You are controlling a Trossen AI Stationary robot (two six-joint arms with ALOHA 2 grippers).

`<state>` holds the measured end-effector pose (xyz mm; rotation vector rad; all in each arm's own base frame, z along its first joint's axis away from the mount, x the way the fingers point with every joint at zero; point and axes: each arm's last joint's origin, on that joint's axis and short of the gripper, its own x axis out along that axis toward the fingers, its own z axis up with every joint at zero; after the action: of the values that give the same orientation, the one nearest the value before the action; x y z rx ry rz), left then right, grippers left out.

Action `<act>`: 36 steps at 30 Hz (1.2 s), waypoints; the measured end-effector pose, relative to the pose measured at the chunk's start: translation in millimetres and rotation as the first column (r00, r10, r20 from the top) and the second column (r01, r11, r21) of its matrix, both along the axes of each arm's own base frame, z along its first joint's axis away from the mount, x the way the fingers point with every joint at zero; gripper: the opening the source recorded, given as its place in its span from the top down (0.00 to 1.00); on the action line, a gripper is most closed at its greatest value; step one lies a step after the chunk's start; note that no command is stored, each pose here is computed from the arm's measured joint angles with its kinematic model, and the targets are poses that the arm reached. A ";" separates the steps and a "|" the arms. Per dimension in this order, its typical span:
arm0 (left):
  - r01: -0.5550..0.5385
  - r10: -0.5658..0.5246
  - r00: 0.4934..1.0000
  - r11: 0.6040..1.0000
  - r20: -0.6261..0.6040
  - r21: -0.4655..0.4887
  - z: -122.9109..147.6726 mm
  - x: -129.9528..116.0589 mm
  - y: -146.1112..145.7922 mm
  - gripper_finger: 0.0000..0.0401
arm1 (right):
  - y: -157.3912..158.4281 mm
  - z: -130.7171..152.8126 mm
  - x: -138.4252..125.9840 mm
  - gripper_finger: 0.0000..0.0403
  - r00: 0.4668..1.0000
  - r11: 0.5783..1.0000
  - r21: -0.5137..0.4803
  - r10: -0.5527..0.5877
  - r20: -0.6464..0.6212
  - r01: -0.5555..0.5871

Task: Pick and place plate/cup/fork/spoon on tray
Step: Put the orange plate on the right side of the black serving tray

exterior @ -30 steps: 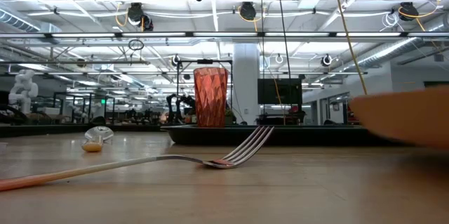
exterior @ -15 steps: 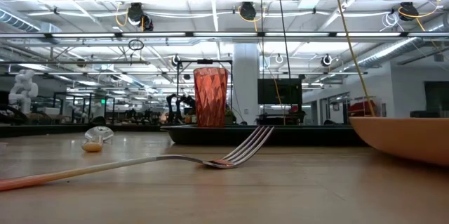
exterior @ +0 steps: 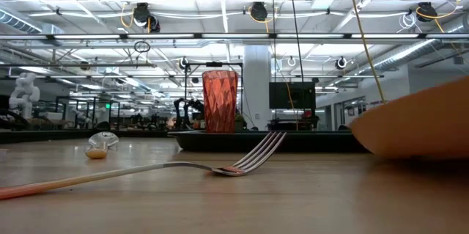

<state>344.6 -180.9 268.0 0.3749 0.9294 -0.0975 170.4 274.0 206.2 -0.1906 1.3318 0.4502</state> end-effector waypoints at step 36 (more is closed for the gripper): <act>-0.077 0.078 0.997 0.996 -0.021 0.043 -4.2 -10.7 -5.4 0.64 | -55.4 83.9 47.8 1.00 0.957 0.907 -0.306 -0.269 0.109 0.289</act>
<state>333.9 -186.4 263.8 0.3770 0.9683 -0.0110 218.2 218.7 290.1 -0.2755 1.3377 -0.0181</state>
